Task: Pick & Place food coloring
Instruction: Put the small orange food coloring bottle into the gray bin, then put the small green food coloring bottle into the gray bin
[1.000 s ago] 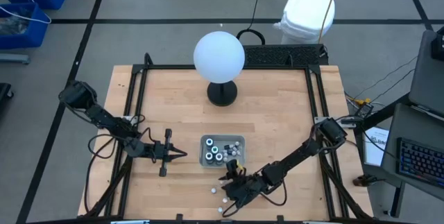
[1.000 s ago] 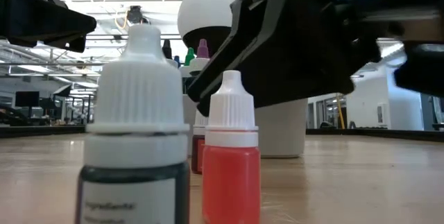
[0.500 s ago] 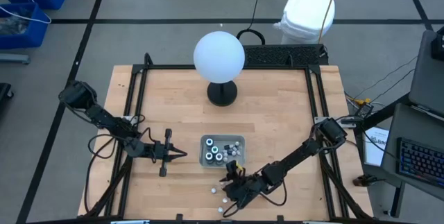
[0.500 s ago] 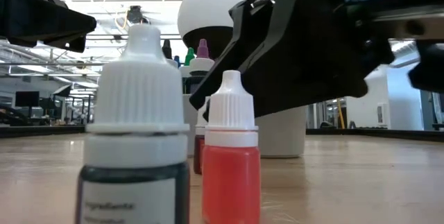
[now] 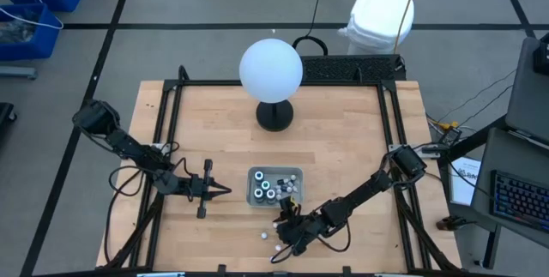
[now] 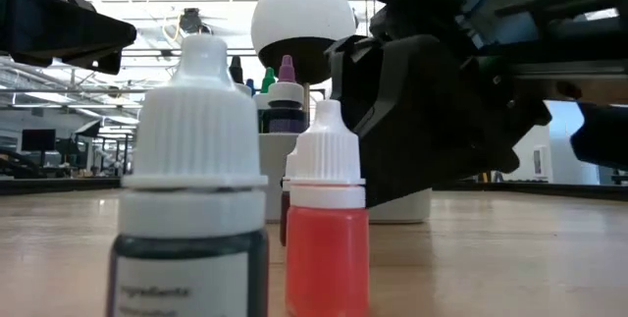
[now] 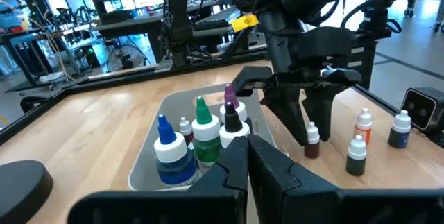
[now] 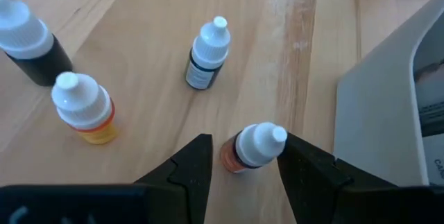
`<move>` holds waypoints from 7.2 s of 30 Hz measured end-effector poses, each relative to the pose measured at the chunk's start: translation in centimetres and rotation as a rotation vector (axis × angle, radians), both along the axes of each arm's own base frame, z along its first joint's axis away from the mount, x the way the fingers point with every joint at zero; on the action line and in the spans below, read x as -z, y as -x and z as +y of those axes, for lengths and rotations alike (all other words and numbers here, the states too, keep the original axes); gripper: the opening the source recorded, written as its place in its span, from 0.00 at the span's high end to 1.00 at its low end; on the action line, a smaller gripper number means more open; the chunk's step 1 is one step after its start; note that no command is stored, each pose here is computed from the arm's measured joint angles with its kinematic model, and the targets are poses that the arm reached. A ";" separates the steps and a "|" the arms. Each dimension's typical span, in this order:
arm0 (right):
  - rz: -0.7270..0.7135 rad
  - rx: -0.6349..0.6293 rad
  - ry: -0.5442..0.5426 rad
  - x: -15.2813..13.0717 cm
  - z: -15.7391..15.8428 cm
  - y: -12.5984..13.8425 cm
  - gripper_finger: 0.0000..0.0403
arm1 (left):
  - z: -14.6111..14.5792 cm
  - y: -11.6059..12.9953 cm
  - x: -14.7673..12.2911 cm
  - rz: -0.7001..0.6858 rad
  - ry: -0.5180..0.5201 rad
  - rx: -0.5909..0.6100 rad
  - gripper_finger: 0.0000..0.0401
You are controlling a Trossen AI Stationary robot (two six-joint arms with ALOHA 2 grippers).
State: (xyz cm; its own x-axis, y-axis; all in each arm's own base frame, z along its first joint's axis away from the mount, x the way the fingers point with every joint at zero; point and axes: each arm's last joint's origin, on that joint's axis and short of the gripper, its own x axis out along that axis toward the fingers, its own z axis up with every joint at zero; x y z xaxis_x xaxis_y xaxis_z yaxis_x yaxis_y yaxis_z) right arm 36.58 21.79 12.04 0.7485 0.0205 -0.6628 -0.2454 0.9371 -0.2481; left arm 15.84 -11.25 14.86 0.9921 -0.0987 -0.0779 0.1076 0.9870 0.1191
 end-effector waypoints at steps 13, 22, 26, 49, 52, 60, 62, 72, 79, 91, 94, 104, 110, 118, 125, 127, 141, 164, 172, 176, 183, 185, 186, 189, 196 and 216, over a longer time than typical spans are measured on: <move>-0.018 -0.003 -0.016 -0.2 0.1 -0.1 0.72 | 0.0 0.0 0.0 0.000 0.000 0.000 0.95; -0.020 -0.004 -0.018 -0.2 0.1 -0.1 0.74 | 0.0 0.0 0.0 -0.001 -0.007 0.000 0.95; 0.005 -0.044 -0.066 -0.1 0.3 -0.1 0.76 | 0.0 0.0 0.0 -0.001 -0.007 0.001 0.95; -0.144 0.191 0.097 -11.1 -2.1 3.9 0.86 | 0.0 0.0 0.0 0.000 -0.008 0.001 0.95; -0.156 0.247 0.090 -11.9 -3.2 3.9 0.86 | 0.0 0.0 0.0 0.000 -0.009 0.000 0.95; -0.066 0.407 0.089 -9.9 -6.7 2.2 0.85 | 0.0 0.0 0.0 -0.004 -0.049 0.003 0.95; -0.051 0.433 0.088 -9.4 -7.2 1.9 0.85 | 0.0 0.0 0.0 -0.004 -0.049 0.003 0.95; -0.011 0.487 0.009 -7.6 -8.0 1.3 0.85 | 0.0 0.0 0.0 -0.004 -0.061 0.005 0.95; -0.065 0.509 -0.065 -5.2 -8.6 2.0 0.85 | -0.1 0.0 0.0 -0.006 -0.056 0.029 0.95; -0.028 0.513 -0.177 -4.6 -10.1 1.6 0.85 | -0.1 0.0 0.0 -0.009 -0.087 0.031 0.95; -0.020 0.529 -0.187 -4.3 -10.3 1.6 0.85 | -0.1 0.0 0.0 -0.009 -0.086 0.031 0.95; -0.004 0.571 -0.197 -3.1 -11.0 2.2 0.85 | -0.1 0.0 0.0 -0.009 -0.095 0.031 0.95; -0.014 0.571 -0.202 -3.2 -11.1 2.1 0.84 | 0.2 -0.2 0.0 -0.009 -0.102 0.015 0.95; -0.013 0.568 -0.199 -3.2 -11.1 2.1 0.84 | 0.5 -0.4 0.0 -0.005 -0.068 -0.003 0.95; -0.013 0.568 -0.200 -3.1 -11.1 2.1 0.84 | 0.5 -0.4 0.0 -0.004 -0.054 -0.003 0.95; -0.015 0.568 -0.201 -3.2 -11.1 2.1 0.84 | 0.5 -0.4 0.0 -0.004 -0.055 -0.003 0.95; -0.017 0.573 -0.211 -3.2 -11.1 2.1 0.78 | 0.5 -0.4 0.0 -0.003 -0.048 -0.004 0.95; -0.034 0.593 -0.190 -3.2 -11.2 2.1 0.73 | 0.5 -0.4 0.0 -0.004 -0.057 -0.003 0.95; -0.105 0.535 -0.229 -6.7 -10.4 3.1 0.74 | 0.5 -0.4 0.0 -0.004 -0.053 -0.004 0.95; -0.182 0.449 -0.254 -10.1 -9.3 4.6 0.77 | 0.5 -0.4 0.0 -0.003 -0.054 -0.004 0.95; -0.221 0.318 -0.227 -12.8 -5.9 8.2 0.93 | 0.3 -0.4 0.0 0.003 -0.016 0.053 0.95; -0.237 0.329 -0.165 -12.1 -5.1 9.0 0.98 | 0.2 -0.3 0.0 -0.001 -0.052 0.088 0.95; -0.249 0.345 -0.136 -11.6 -4.9 9.5 0.99 | 0.2 -0.3 0.0 -0.005 -0.070 0.096 0.95; -0.267 0.362 -0.104 -9.9 -4.6 10.6 0.97 | 0.0 -0.6 -0.3 -0.017 -0.073 0.095 0.95; -0.335 0.270 -0.058 -6.5 -4.7 12.4 1.00 | -0.2 -0.7 -0.6 -0.026 -0.067 0.112 0.95; -0.525 0.236 -0.077 -3.7 -7.5 14.3 1.00 | -0.4 -0.7 -1.5 -0.095 0.017 0.153 0.95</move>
State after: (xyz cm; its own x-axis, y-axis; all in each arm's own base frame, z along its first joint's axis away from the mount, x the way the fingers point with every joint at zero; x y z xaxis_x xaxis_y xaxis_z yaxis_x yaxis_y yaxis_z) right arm 22.30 14.34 15.73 0.9667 -0.1539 -0.2046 0.1104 0.9716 -0.2093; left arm 16.52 -11.63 16.31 0.9682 -0.2495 0.0185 0.2456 0.9620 0.1192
